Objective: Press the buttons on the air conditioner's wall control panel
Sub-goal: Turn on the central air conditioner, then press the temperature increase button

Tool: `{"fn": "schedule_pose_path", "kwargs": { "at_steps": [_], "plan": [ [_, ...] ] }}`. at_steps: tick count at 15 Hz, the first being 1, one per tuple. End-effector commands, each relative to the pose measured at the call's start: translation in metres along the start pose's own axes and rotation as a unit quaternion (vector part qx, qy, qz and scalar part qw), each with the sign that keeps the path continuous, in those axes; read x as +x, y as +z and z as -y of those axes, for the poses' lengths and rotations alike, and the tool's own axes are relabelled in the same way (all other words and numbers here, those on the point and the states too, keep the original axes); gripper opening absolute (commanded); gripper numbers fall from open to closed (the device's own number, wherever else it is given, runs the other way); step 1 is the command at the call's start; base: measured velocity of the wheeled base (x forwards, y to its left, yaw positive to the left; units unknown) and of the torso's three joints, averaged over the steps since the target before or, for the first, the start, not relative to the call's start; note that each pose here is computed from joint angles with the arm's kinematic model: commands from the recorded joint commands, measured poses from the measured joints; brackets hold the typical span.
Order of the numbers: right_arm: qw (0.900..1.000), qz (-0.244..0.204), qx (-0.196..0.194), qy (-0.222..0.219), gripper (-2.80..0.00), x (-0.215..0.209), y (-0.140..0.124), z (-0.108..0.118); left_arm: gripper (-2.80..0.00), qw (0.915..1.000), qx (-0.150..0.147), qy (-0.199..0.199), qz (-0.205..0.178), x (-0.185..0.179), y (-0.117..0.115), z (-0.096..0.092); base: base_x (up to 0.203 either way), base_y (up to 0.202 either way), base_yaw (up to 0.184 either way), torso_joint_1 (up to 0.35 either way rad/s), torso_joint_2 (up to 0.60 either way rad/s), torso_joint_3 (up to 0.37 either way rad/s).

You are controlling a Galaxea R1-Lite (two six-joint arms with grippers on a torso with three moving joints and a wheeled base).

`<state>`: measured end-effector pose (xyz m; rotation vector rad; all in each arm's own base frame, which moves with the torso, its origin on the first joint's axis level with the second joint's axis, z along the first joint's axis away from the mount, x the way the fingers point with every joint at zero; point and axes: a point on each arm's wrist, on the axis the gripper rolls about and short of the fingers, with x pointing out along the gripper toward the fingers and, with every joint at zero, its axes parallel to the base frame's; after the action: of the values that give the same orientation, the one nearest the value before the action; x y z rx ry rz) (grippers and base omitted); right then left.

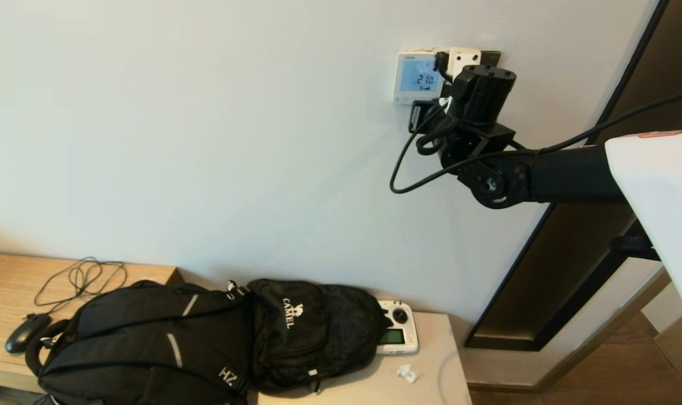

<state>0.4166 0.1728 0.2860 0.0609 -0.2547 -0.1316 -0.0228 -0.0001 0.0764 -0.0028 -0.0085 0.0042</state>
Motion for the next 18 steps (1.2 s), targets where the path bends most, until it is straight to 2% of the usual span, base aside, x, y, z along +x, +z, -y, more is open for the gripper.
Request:
{"fn": "schedule_pose_path", "kwargs": {
  "at_steps": [1, 3, 7, 13, 18],
  "plan": [
    [1.0, 0.001, 0.001, -0.001, -2.8, 0.0, 0.0, -0.001, -2.8, 1.0, 0.0, 0.0, 0.001, 0.0, 0.0, 0.0, 0.0, 0.0, 0.0, 0.0, 0.0, 0.0],
    [1.0, 0.004, 0.004, 0.002, -2.8, -0.004, 0.005, 0.0, -2.8, 1.0, 0.0, 0.0, 0.0, 0.0, 0.0, 0.0, 0.0, 0.0, 0.0, 0.0, 0.0, 0.0],
    [1.0, 0.017, 0.022, 0.013, -2.8, -0.024, 0.033, -0.002, -2.8, 1.0, 0.0, 0.0, 0.0, 0.0, 0.0, 0.0, 0.0, 0.0, 0.0, 0.0, 0.0, 0.0],
    [0.997, 0.002, 0.027, 0.068, -2.8, -0.044, 0.018, -0.055, -2.8, 1.0, 0.0, 0.0, 0.001, 0.0, 0.0, 0.0, 0.0, 0.0, 0.0, 0.0, 0.0, 0.0],
    [0.997, 0.017, 0.024, 0.066, -2.8, -0.031, 0.007, -0.071, -2.8, 1.0, 0.0, 0.0, 0.0, 0.0, 0.0, 0.0, 0.0, 0.0, 0.0, 0.0, 0.0, 0.0]
  ]
}}
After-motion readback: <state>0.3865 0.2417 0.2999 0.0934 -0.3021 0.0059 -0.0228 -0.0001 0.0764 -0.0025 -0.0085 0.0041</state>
